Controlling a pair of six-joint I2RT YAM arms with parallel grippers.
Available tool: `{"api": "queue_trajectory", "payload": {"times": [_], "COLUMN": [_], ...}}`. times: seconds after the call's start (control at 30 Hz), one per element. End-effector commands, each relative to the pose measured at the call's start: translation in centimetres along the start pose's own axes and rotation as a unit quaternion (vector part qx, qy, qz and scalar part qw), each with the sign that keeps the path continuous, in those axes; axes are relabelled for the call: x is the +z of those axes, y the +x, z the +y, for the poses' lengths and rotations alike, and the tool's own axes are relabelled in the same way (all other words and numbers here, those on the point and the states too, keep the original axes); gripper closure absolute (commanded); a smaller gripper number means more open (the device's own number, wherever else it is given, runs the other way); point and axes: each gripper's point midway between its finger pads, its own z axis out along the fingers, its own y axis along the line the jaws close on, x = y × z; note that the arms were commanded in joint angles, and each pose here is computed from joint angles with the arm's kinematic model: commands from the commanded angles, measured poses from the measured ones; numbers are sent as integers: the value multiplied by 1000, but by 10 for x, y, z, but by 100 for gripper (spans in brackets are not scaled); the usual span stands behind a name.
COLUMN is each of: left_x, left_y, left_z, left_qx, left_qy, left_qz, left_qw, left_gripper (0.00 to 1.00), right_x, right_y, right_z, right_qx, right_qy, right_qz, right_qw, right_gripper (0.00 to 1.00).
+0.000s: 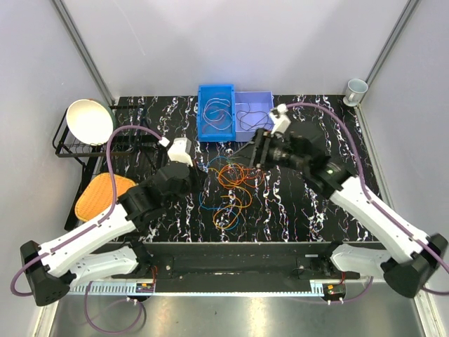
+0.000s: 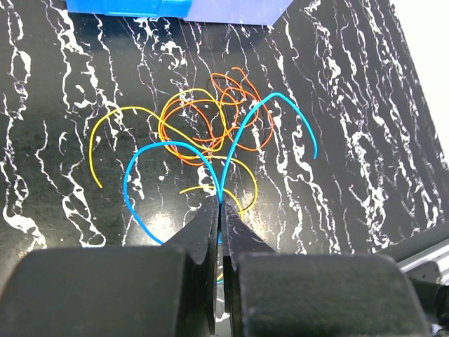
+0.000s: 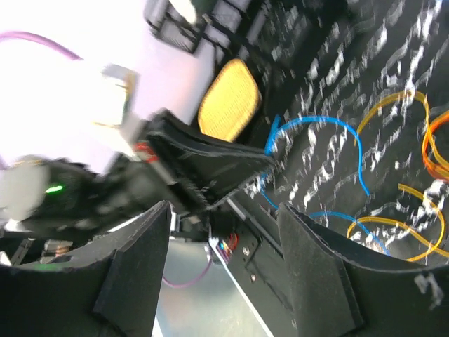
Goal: Untangle the cables
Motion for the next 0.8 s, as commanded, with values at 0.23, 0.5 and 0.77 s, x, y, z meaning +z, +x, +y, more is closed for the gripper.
{"api": "queue_trajectory", "payload": {"times": [0.23,0.5,0.77], "left_x": [2,0,2], "left_y": [-10,-4,0], "left_z": [-23,-32,-39], "left_qx": [-24,-7,-3], "left_qy": [58,93,113], "left_qz": [-23,-17,-11], "left_qw": [998,996,994], "left_gripper": [100,100,100], "right_x": [69,93,105], "right_y": [44,50,56], "right_z": [-30,-36,-48], "right_qx": [32,35,34], "right_qy": [54,64,86], "right_qz": [43,48,51], "right_qw": [997,996,994], "right_gripper": [37,43,45]}}
